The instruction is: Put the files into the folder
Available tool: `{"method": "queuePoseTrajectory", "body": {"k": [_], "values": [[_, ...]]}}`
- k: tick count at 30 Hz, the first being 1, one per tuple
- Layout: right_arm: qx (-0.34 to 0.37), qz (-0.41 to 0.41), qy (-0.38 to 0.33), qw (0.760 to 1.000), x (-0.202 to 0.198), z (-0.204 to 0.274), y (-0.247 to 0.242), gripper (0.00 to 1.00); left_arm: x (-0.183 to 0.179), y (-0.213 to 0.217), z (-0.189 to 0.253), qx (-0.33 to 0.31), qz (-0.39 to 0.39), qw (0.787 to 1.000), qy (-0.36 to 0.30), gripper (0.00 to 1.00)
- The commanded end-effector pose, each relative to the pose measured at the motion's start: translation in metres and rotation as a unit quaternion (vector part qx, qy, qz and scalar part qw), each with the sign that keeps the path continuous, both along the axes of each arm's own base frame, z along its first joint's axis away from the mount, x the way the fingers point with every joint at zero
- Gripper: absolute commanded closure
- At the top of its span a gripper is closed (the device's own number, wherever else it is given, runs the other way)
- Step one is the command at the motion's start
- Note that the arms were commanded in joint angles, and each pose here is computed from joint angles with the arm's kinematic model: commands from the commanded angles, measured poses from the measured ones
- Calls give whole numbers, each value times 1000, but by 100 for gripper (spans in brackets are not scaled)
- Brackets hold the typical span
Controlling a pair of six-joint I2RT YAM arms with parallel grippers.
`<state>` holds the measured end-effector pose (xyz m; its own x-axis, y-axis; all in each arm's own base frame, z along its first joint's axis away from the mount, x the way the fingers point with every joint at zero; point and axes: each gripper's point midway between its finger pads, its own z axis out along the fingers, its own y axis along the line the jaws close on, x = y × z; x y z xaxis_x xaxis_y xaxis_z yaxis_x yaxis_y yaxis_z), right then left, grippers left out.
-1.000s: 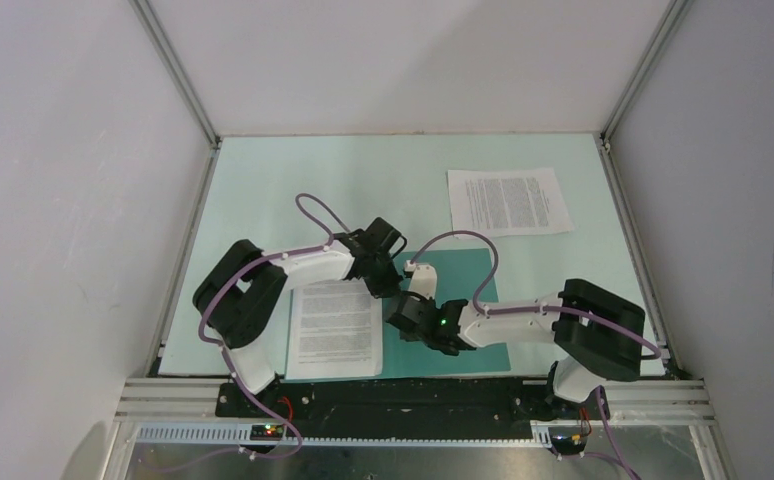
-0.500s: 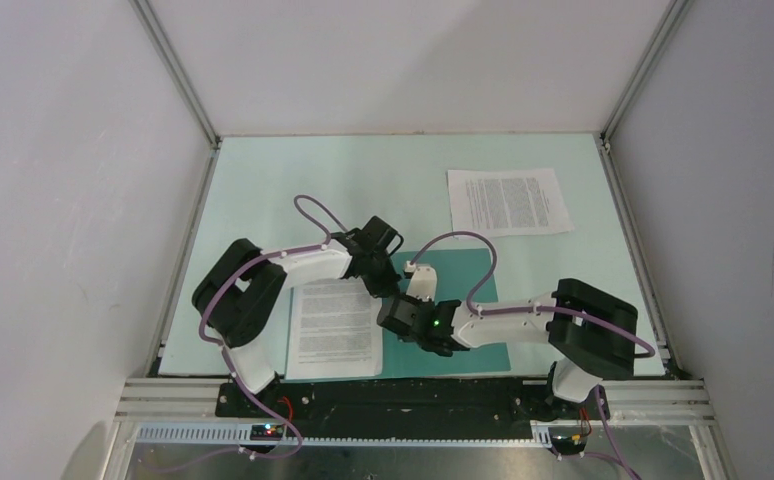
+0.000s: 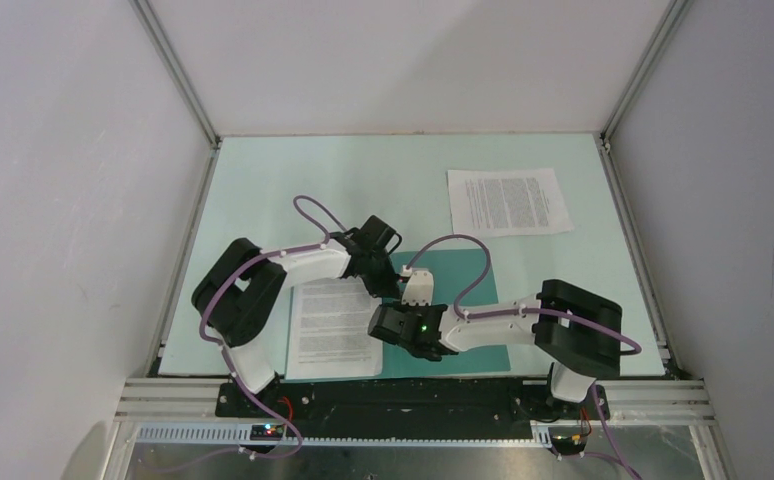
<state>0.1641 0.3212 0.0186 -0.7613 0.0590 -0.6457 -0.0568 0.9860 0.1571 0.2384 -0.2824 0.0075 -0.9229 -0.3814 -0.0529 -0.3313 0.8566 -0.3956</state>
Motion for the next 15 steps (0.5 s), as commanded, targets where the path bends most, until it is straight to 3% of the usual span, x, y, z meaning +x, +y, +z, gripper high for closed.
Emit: {"method": "queuePoseTrajectory", "body": {"k": [1, 15], "values": [[-173, -11, 59, 983, -28, -47, -85, 100, -45, 73, -67, 160, -14, 984, 76, 100], [-84, 28, 17, 996, -10, 7, -54, 95, -41, 71, -62, 155, -30, 985, 64, 100]]}}
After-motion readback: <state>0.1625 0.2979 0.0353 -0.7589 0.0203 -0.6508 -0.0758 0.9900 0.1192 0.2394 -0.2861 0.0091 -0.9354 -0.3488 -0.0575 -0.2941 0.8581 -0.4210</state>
